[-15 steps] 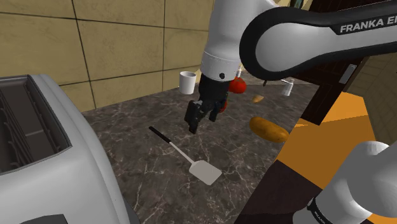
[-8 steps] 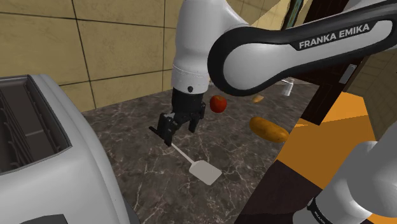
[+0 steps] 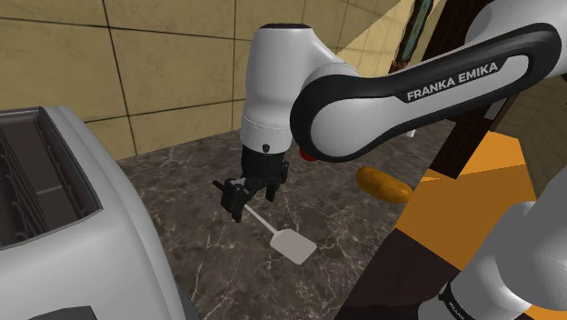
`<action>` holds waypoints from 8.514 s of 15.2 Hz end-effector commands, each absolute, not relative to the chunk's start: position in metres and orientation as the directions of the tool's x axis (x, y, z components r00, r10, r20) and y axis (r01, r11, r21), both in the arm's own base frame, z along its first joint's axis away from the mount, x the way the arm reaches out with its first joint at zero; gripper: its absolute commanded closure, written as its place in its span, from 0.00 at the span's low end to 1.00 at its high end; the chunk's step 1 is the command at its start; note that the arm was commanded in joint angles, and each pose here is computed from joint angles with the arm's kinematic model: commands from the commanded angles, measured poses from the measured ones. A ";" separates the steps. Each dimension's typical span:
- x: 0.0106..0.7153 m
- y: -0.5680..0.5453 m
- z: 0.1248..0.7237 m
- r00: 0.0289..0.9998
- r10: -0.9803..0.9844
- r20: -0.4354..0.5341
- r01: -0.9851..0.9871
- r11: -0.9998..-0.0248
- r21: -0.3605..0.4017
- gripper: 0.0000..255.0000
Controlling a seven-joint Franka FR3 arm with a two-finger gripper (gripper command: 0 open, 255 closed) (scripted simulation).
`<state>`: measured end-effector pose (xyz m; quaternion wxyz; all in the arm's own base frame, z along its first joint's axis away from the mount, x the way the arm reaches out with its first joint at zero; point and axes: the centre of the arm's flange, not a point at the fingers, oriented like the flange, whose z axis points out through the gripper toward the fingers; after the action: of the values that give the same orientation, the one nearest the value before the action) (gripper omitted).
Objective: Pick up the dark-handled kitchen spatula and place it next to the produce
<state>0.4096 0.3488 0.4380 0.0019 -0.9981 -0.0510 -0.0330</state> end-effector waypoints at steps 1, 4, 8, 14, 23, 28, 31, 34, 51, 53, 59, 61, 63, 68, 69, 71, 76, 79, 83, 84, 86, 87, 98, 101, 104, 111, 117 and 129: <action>0.410 0.349 0.437 0.993 0.102 0.066 0.102 -0.995 0.000 0.00; 0.410 0.349 0.437 0.993 0.102 0.066 0.102 -0.995 0.000 0.00; 0.410 0.349 0.437 0.993 0.102 0.066 0.102 -0.995 0.000 1.00; 0.410 0.349 0.437 0.993 0.102 0.066 0.102 -0.995 0.000 1.00; 0.410 0.349 0.480 0.993 0.102 0.066 0.102 -0.995 0.000 1.00; 0.410 0.349 0.506 0.993 0.102 0.066 0.102 -0.995 0.000 1.00; 0.410 0.349 0.522 0.993 0.102 0.066 0.102 -0.995 0.000 1.00; 0.410 0.349 0.538 0.993 0.102 0.066 0.102 -0.995 0.000 1.00; 0.410 0.283 0.596 0.993 0.102 0.066 0.102 -0.995 0.000 1.00; 0.410 0.256 0.596 0.993 0.102 0.066 0.102 -0.995 0.000 1.00; 0.411 0.177 0.596 0.993 0.102 0.066 0.102 -0.995 0.000 1.00; 0.411 0.151 0.596 0.993 0.102 0.066 0.102 -0.995 0.000 1.00; 0.411 0.124 0.596 0.993 0.102 0.066 0.102 -0.995 0.000 1.00; 0.412 0.058 0.596 0.993 0.102 0.066 0.102 -0.995 0.000 1.00; 0.412 0.045 0.596 0.993 0.102 0.066 0.102 -0.995 0.000 1.00; 0.412 0.019 0.596 0.993 0.102 0.066 0.102 -0.995 0.000 1.00; 0.412 -0.047 0.596 0.993 0.102 0.066 0.102 -0.995 0.000 1.00; 0.412 -0.087 0.596 0.993 0.102 0.066 0.102 -0.995 0.000 1.00; 0.413 -0.140 0.596 0.993 0.102 0.066 0.102 -0.995 0.000 1.00; 0.413 -0.153 0.596 0.993 0.102 0.066 0.102 -0.995 0.000 1.00; 0.413 -0.179 0.596 0.993 0.102 0.066 0.102 -0.995 0.000 1.00; 0.413 -0.193 0.596 0.993 0.102 0.066 0.102 -0.995 0.000 1.00; 0.414 -0.338 0.596 0.993 0.102 0.066 0.102 -0.995 0.000 1.00; 0.414 -0.386 0.596 0.993 0.102 0.066 0.102 -0.995 0.000 1.00; 0.414 -0.386 0.580 0.993 0.102 0.066 0.102 -0.995 0.000 1.00; 0.414 -0.386 0.543 0.993 0.102 0.066 0.102 -0.995 0.000 1.00; 0.414 -0.386 0.512 0.993 0.102 0.066 0.102 -0.995 0.000 1.00; 0.414 -0.386 0.449 0.993 0.102 0.066 0.102 -0.995 0.000 1.00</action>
<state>0.4133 -0.3864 0.4532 0.0021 -0.9981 -0.0511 -0.0330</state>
